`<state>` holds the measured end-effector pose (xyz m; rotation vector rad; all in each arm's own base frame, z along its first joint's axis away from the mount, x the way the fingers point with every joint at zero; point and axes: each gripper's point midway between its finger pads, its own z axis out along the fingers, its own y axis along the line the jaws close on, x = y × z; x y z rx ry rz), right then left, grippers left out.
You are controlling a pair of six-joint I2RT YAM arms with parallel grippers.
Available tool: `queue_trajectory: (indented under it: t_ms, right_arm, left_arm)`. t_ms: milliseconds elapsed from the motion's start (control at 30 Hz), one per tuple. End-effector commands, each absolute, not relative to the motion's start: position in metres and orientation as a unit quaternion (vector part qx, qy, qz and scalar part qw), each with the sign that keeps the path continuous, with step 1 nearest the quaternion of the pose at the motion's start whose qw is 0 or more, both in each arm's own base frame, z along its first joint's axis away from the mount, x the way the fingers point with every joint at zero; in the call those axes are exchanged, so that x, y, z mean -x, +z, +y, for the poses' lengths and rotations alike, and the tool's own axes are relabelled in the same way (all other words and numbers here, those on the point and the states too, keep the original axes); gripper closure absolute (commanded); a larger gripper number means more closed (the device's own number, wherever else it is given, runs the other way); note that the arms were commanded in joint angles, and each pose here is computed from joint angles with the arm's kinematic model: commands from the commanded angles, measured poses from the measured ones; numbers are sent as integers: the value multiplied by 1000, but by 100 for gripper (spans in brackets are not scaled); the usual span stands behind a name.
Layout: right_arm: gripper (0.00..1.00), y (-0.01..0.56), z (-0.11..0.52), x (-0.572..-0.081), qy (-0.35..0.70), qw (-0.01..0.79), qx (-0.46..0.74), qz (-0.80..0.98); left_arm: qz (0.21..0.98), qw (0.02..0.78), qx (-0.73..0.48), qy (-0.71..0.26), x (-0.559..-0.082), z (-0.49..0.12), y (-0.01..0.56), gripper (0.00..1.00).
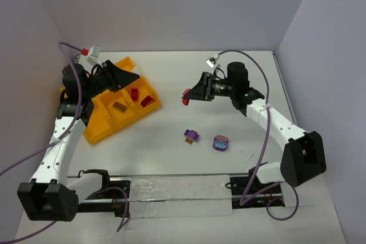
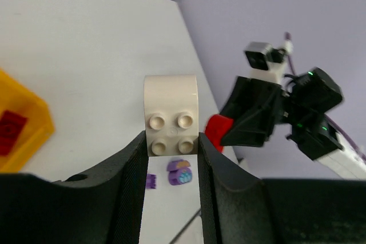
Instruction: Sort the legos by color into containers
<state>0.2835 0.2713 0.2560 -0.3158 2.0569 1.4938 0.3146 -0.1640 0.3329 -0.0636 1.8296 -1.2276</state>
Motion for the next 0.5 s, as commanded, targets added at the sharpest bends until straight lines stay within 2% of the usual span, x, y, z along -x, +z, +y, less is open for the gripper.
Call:
queue_trajectory:
  t_ms: [0, 333, 467]
  right_arm:
    - [100, 265, 258, -290, 512, 328, 126, 784]
    - [100, 254, 253, -291, 489, 327, 126, 799]
    - [100, 253, 250, -294, 473, 328, 125, 808]
  left_arm:
    - [770, 474, 73, -419, -324, -127, 324, 100]
    - [771, 458, 181, -405, -334, -85, 291, 100]
    - [779, 427, 229, -399, -345, -66, 269, 100]
